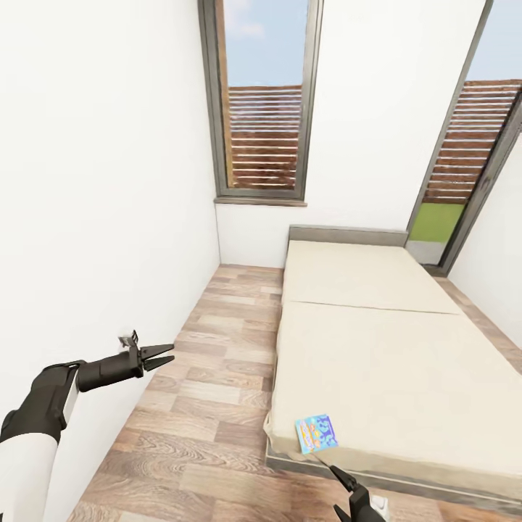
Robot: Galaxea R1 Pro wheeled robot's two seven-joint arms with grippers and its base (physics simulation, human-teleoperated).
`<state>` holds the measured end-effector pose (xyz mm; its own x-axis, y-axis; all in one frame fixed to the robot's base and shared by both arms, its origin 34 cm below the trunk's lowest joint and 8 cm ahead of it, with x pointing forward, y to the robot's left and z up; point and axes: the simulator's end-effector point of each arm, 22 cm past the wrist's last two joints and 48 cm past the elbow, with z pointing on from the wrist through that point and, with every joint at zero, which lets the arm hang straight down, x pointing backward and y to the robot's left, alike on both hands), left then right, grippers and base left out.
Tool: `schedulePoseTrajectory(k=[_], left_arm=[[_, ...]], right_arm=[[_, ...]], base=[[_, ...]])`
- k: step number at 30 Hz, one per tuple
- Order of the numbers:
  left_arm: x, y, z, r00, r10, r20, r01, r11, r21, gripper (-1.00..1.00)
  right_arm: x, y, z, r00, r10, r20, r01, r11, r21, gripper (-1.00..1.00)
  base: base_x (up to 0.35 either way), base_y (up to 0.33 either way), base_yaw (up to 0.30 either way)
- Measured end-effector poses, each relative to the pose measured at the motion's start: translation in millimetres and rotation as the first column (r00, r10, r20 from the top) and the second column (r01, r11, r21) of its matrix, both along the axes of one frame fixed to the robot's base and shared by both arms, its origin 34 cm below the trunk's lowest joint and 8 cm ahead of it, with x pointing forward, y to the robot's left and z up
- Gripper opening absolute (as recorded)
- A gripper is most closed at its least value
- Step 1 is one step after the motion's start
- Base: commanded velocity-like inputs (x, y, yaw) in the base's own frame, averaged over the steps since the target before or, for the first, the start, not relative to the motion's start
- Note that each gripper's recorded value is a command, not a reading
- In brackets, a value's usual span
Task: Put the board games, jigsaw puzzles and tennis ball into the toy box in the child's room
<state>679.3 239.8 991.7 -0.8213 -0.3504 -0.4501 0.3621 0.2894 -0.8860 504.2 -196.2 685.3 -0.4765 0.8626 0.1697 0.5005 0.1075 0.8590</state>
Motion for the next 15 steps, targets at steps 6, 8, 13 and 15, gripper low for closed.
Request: schedulePoseTrajectory(k=[6, 8, 13, 15], left_arm=[[0.1, 0.1, 0.0, 1.0, 0.0, 0.0, 0.0, 1.0, 0.001, 1.0], [0.0, 0.0, 0.3, 1.0, 0.0, 0.001, 0.0, 1.0, 0.0, 1.0], [-0.1, 0.0, 1.1, 1.0, 0.0, 0.002, 0.0, 1.0, 0.0, 1.0], [-0.1, 0.1, 1.2, 1.0, 0.0, 0.002, 0.0, 1.0, 0.0, 1.0]], right_arm=[[0.1, 0.2, 0.1, 1.0, 0.0, 0.001, 0.0, 1.0, 0.0, 1.0], [0.2, 0.3, 0.3, 1.0, -0.001, 0.002, 0.001, 1.0, 0.0, 1.0], [0.6, 0.2, 0.6, 1.0, 0.0, 0.003, 0.0, 1.0, -0.001, 1.0], [0.4, 0.1, 0.3, 1.0, 0.0, 0.001, 0.0, 1.0, -0.003, 1.0]], base=[[0.0, 0.071, -0.029], [0.0, 0.174, -0.147], [0.0, 0.102, -0.115], [0.0, 0.034, -0.041]])
